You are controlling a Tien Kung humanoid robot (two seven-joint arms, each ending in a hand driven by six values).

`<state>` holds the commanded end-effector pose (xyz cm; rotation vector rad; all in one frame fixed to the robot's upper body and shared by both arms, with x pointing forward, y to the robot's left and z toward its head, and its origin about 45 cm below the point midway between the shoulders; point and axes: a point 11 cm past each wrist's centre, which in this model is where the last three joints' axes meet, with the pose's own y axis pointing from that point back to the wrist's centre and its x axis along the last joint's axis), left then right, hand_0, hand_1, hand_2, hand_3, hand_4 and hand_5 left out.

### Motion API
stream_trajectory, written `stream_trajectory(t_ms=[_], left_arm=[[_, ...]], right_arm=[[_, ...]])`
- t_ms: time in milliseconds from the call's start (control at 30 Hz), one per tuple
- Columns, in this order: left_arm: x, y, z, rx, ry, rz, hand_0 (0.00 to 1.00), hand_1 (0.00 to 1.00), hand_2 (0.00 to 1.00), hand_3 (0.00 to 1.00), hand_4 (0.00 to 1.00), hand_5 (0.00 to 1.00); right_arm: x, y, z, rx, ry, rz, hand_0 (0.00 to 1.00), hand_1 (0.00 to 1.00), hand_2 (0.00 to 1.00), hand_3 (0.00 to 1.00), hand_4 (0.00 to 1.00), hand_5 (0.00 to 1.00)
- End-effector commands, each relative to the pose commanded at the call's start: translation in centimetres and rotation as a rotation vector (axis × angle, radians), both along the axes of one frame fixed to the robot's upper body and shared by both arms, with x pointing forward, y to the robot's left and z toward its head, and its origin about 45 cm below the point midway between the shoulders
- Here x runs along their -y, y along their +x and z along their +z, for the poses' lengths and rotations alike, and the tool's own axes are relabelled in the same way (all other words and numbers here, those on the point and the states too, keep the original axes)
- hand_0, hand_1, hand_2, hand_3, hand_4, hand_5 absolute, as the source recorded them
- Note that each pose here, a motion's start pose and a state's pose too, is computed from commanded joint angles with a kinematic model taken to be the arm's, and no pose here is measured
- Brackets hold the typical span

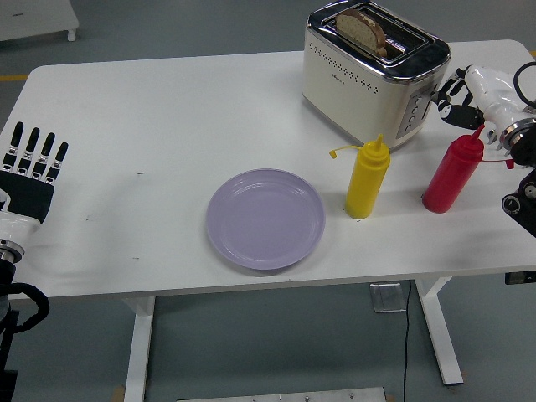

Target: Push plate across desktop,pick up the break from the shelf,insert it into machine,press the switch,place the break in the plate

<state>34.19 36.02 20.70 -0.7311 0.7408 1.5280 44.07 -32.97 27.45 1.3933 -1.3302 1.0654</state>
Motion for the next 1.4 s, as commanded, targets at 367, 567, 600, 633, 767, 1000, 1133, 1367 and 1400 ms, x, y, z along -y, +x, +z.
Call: stream_trajectory(t_ms=[367,567,600,633,767,1000,1133,1367,1400], left_arm=[[0.1,0.02,0.0,0.000,0.000,-0.002,0.816,0.870,0.952,0.837,0.606,0.998],[0.1,0.07,0.1,0.002,0.000,-0.002,0.817,0.871,0.952,0.837,0.606,0.998],[0.1,0.08,0.1,0.003,0.000,-0.002,0.817,0.871,0.952,0.837,0.606,0.998],[0.1,0.09,0.1,0.003,0.000,-0.002,0.817,0.871,0.952,0.837,0.606,0.998],[0.1,0.13,0.2,0.005,0.001,-0.002,0.817,0.870,0.953,0.837,0.606,0.998],[0.0,0.14,0.2,0.005,0.001,-0.002,0.817,0.871,0.953,0.836,0.606,0.998],[0.1,0.15,0.2,0.005,0.000,-0.002,0.816,0.872,0.953,0.836,0.606,0.998],[0.1,0.16,0.2,0.005,0.001,-0.003,0.816,0.872,0.953,0.836,0.606,0.998],[0.1,0.17,0.2,0.005,0.001,-0.003,0.816,0.872,0.953,0.836,0.606,0.998]], right_arm=[[0.1,0.2,-0.5,-0.007,0.010,-0.009,0.380,0.457,0.579,0.562,0.434,0.426],[0.2,0.2,-0.6,-0.009,0.011,-0.011,0.379,0.457,0.578,0.562,0.428,0.418],[0.2,0.2,-0.6,-0.008,0.011,-0.011,0.379,0.457,0.578,0.562,0.428,0.418],[0.2,0.2,-0.6,-0.008,0.011,-0.011,0.379,0.457,0.578,0.562,0.428,0.418],[0.2,0.3,-0.5,-0.008,0.011,-0.010,0.377,0.453,0.574,0.559,0.403,0.397],[0.1,0.3,-0.4,-0.003,0.011,-0.009,0.376,0.454,0.574,0.558,0.400,0.392],[0.1,0.4,0.0,0.007,0.014,-0.012,0.376,0.454,0.574,0.558,0.398,0.393],[0.6,0.5,0.9,0.031,0.018,-0.022,0.377,0.454,0.575,0.559,0.398,0.394],[0.7,0.5,1.1,0.037,0.020,-0.025,0.377,0.454,0.575,0.559,0.398,0.394]])
